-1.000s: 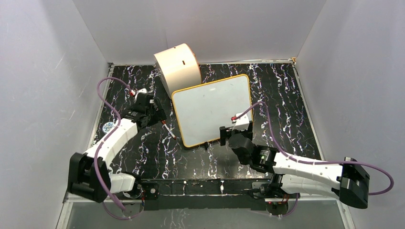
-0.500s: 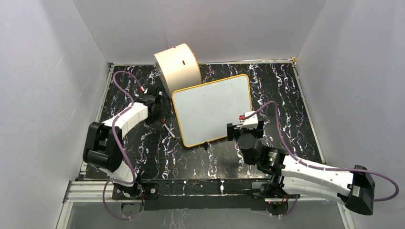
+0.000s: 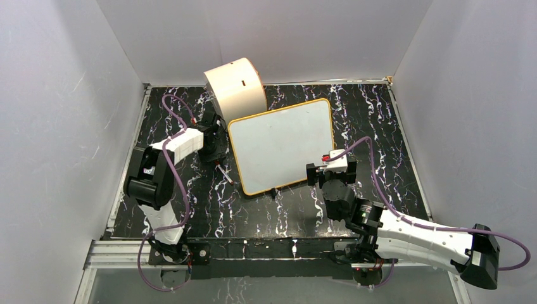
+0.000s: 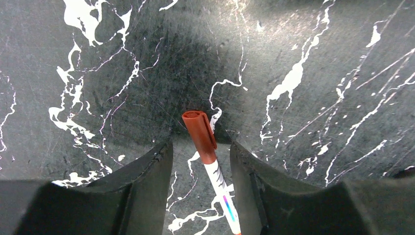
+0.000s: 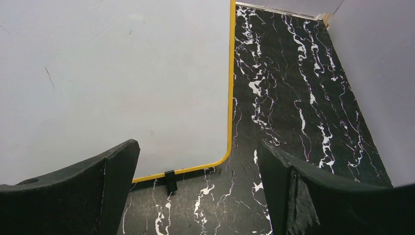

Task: Write a sentence on the whiteboard
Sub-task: Open the whiteboard marker at the center of the board.

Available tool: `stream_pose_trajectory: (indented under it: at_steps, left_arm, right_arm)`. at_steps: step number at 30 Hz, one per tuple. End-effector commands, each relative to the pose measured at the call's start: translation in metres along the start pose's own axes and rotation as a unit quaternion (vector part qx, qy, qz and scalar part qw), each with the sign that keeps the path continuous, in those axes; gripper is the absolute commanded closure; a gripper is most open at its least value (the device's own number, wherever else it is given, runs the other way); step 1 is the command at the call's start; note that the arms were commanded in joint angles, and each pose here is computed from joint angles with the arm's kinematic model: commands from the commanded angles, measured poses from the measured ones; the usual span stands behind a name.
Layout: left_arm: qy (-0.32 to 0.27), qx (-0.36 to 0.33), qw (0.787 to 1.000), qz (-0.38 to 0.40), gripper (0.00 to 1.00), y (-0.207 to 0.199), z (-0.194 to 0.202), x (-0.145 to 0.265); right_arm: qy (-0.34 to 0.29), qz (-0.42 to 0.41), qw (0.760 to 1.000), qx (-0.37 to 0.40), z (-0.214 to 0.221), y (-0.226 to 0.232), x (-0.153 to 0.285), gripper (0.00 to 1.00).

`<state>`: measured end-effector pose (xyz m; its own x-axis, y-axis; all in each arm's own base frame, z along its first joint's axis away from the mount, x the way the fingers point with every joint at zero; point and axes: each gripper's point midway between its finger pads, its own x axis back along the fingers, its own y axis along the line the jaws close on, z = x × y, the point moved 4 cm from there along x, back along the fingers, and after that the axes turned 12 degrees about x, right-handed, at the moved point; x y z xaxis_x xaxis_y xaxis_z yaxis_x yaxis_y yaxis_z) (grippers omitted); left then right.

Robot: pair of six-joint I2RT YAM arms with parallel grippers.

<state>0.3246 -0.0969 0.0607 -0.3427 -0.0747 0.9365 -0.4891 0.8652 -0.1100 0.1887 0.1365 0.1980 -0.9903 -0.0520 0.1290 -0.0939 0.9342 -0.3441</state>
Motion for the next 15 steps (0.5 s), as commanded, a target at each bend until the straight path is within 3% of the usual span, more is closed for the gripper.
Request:
stream_pose_trajectory:
  at_steps: [1, 8, 15]
  left_arm:
    - [0.012, -0.009, 1.000, -0.007, 0.58, 0.001, -0.001, 0.004]
    - [0.048, -0.036, 0.998, -0.026, 0.73, 0.010, 0.012, -0.002]
    - [0.030, -0.064, 0.996, -0.051, 0.85, 0.026, 0.009, 0.010]
  right_arm:
    - [-0.011, 0.025, 0.999, -0.017, -0.009, -0.006, -0.002, 0.01]
    - [-0.004, 0.023, 1.000, -0.004, -0.005, -0.004, -0.003, 0.01]
    - [-0.012, 0.009, 1.000, -0.017, -0.008, -0.003, -0.001, 0.01]
